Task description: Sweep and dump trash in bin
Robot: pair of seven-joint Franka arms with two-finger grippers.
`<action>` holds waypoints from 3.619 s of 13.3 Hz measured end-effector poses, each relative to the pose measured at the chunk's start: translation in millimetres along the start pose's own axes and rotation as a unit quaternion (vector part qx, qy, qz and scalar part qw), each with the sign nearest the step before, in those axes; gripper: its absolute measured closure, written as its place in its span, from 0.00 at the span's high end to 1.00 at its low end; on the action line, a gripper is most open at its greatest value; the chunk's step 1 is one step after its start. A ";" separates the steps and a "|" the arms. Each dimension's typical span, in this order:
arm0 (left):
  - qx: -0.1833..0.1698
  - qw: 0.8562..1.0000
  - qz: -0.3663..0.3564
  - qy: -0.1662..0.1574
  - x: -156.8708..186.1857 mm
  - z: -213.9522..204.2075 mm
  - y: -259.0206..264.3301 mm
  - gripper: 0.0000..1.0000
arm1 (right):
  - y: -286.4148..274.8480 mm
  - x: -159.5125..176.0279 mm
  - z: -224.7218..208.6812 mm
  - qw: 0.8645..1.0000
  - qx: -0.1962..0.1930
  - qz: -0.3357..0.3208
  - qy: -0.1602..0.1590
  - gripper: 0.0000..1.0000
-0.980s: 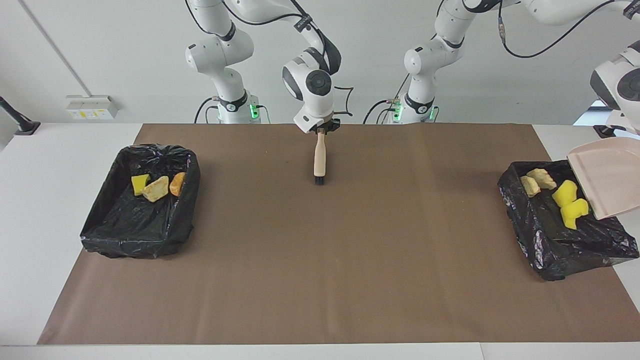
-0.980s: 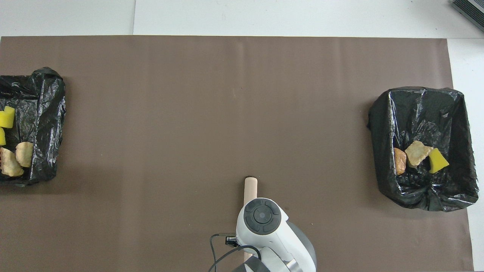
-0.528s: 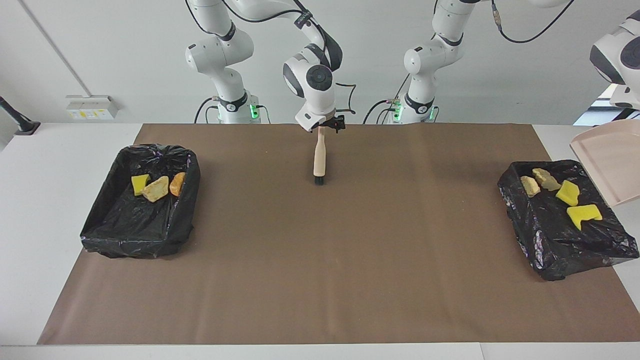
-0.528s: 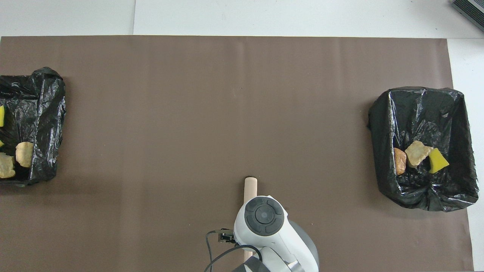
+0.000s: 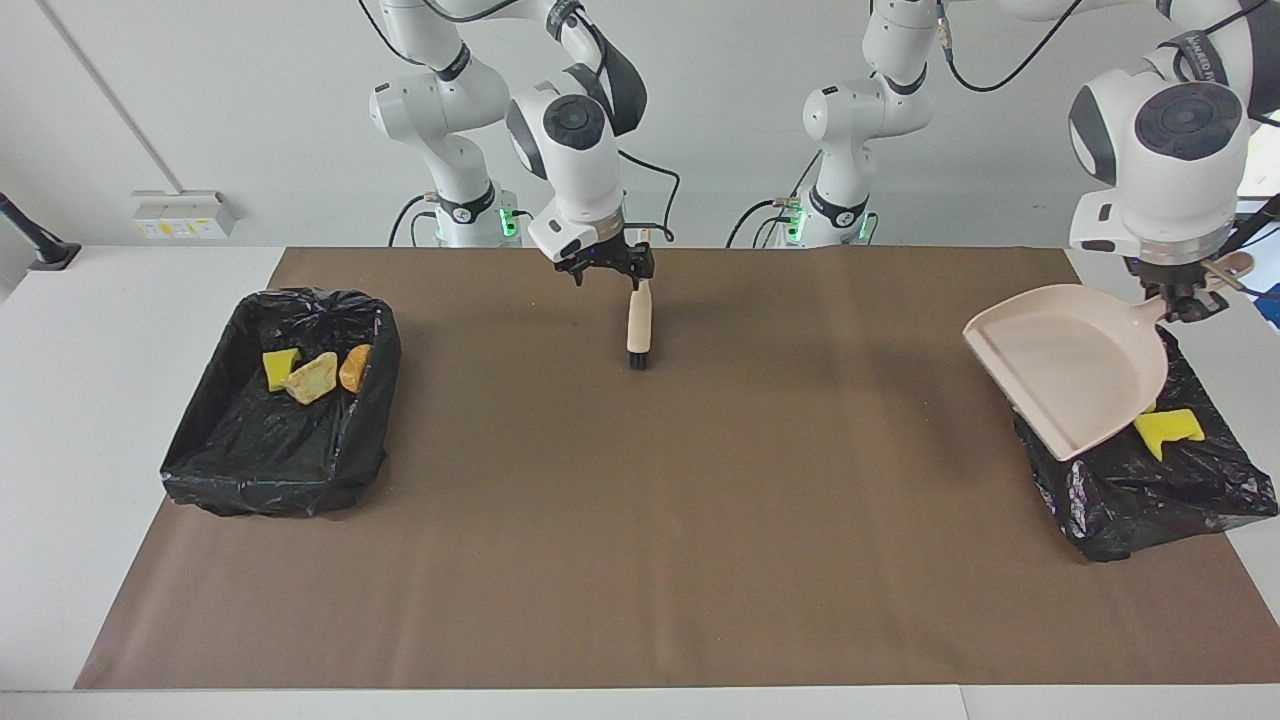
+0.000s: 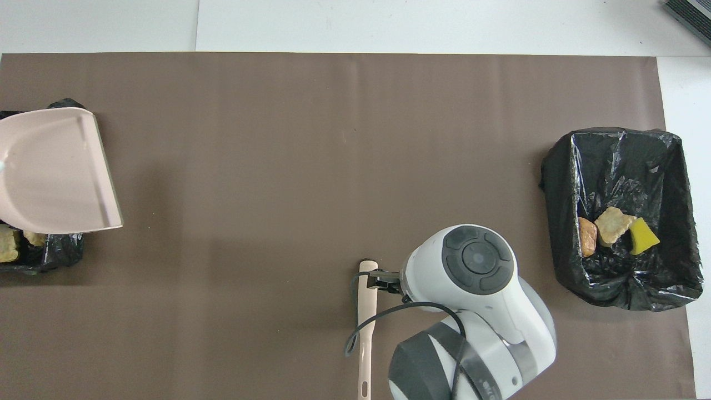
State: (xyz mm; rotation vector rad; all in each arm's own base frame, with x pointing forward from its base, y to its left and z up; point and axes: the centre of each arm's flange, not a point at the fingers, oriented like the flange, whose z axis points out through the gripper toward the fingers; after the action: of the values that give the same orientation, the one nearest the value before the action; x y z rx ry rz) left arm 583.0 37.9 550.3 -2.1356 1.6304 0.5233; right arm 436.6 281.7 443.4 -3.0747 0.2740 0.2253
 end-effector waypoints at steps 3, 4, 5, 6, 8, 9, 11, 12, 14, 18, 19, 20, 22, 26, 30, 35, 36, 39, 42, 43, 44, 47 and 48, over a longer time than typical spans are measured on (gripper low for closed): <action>-0.029 0.995 -0.084 0.054 85.1 -25.0 27.9 0.32 | 19.1 15.5 -40.6 1.000 0.006 0.007 0.021 1.00; -0.036 0.991 -0.109 0.065 108.4 -31.5 36.2 0.32 | 26.7 22.9 -52.7 0.999 0.011 0.007 0.031 1.00; -0.044 0.988 -0.132 0.071 132.7 -35.8 44.5 0.32 | 36.3 31.7 -65.9 0.999 0.015 0.007 0.041 1.00; -0.055 0.983 -0.157 0.077 158.6 -38.9 53.5 0.32 | 48.5 41.3 -80.2 0.999 0.014 0.007 0.052 1.00; -0.080 0.970 -0.212 0.089 214.5 -43.0 73.7 0.32 | 80.4 61.8 -108.0 0.998 0.011 0.000 0.069 1.00; -0.091 0.963 -0.234 0.101 240.1 -46.0 83.4 0.32 | 100.0 72.4 -119.6 0.997 0.012 -0.002 0.075 1.00; -0.121 0.946 -0.277 0.117 287.8 -52.7 105.6 0.32 | 149.1 94.4 -141.1 0.996 0.017 -0.008 0.087 1.00; -0.130 0.938 -0.298 0.120 309.2 -57.7 115.2 0.32 | 172.7 102.9 -148.9 0.996 0.019 -0.011 0.092 1.00; -0.147 0.922 -0.335 0.125 346.5 -71.6 132.9 0.32 | 216.3 113.7 -160.9 0.995 0.005 -0.021 0.095 1.00; -0.161 0.892 -0.399 0.137 397.5 -103.0 149.7 0.32 | 276.6 105.2 -207.1 0.996 -0.026 -0.058 0.070 1.00; -0.164 0.884 -0.414 0.139 411.2 -108.1 151.9 0.32 | 281.4 99.2 -222.4 0.995 -0.025 -0.060 0.071 1.00; -0.168 0.875 -0.433 0.138 427.4 -110.8 153.0 0.32 | 281.6 94.0 -232.7 0.995 -0.024 -0.061 0.075 1.00; -0.175 0.856 -0.467 0.136 457.1 -110.6 151.7 0.32 | 277.4 90.4 -236.4 0.995 -0.025 -0.065 0.076 1.00; -0.197 0.838 -0.491 0.136 484.2 -105.3 148.6 0.32 | 278.0 91.9 -234.5 0.995 -0.025 -0.065 0.073 1.00; -0.200 0.833 -0.495 0.147 489.3 -99.2 145.2 0.32 | 278.9 92.2 -234.4 0.995 -0.025 -0.064 0.073 1.00; -0.201 0.833 -0.496 0.141 491.0 -91.7 146.2 0.33 | 278.7 91.1 -233.2 0.995 -0.025 -0.064 0.068 1.00; -0.201 0.832 -0.497 0.141 490.3 -91.4 145.2 0.41 | 278.7 91.1 -233.2 0.995 -0.025 -0.064 0.068 1.00; -0.198 0.828 -0.504 0.146 480.8 -96.4 137.5 0.73 | 278.7 91.1 -233.3 0.995 -0.025 -0.064 0.068 1.00; -0.198 0.807 -0.531 0.166 430.3 -115.5 107.2 1.00 | 279.1 91.2 -233.3 0.995 -0.025 -0.064 0.068 1.00; -0.200 0.796 -0.546 0.169 398.8 -120.7 93.2 1.00 | 279.1 91.2 -233.3 0.995 -0.025 -0.064 0.068 1.00; -0.201 0.788 -0.557 0.168 368.8 -123.8 84.1 1.00 | 279.1 91.2 -233.3 0.995 -0.025 -0.064 0.068 1.00; -0.199 0.784 -0.561 0.174 273.3 -135.6 68.6 1.00 | 279.1 91.2 -233.3 0.995 -0.025 -0.064 0.068 1.00; -0.196 0.790 -0.554 0.176 239.8 -141.2 68.3 1.00 | 279.1 91.2 -233.3 0.995 -0.025 -0.064 0.068 1.00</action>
State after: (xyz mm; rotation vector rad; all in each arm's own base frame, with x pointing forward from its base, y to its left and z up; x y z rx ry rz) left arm 584.1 -248.3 539.3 -3.1194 0.1128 0.0532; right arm 508.2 -22.2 651.1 -3.1473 0.0778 0.0181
